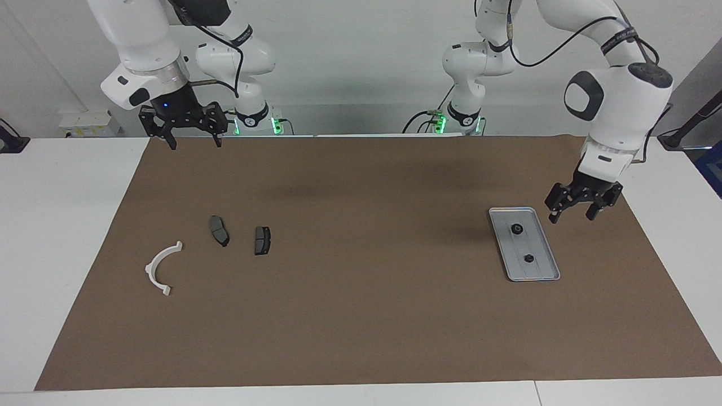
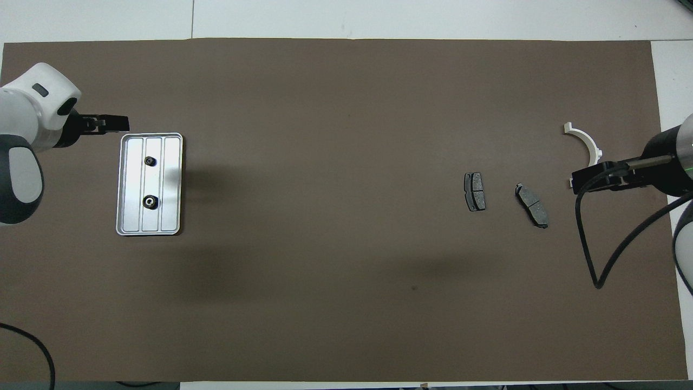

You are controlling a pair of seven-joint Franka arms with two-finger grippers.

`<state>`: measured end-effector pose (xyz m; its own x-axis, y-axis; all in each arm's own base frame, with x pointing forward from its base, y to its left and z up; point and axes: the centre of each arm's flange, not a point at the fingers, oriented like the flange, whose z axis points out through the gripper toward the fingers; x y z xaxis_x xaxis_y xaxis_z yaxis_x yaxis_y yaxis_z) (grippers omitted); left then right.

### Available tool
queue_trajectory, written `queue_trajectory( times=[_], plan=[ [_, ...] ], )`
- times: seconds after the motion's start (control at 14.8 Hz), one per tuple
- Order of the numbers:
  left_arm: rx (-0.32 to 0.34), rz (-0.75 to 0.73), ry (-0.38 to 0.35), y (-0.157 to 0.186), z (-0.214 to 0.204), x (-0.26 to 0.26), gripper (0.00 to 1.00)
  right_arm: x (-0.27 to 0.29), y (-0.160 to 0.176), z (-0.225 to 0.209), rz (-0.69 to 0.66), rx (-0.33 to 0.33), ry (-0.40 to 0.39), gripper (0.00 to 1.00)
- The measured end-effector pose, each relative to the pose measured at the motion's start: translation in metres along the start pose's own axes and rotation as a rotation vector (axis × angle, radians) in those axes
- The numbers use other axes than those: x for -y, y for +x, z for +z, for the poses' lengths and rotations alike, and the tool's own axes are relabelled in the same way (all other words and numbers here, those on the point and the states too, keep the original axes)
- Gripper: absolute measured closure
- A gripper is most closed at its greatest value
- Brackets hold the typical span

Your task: Pick bearing gear from pile to tray

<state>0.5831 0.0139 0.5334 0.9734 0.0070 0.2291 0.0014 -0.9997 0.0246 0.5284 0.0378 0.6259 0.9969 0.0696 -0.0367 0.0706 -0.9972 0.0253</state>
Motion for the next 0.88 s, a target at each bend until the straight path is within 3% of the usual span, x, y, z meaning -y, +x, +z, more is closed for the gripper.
queue_trajectory(
  times=[0.4,0.88],
  plan=[
    [0.142,0.015,-0.016,-0.033,-0.078,-0.007,0.0,0.0,0.0,0.0,0.0,0.0,0.0,0.0],
    [0.211,0.059,-0.004,-0.032,-0.063,-0.026,0.0,0.0,0.0,0.0,0.0,0.0,0.0,0.0]
  ],
)
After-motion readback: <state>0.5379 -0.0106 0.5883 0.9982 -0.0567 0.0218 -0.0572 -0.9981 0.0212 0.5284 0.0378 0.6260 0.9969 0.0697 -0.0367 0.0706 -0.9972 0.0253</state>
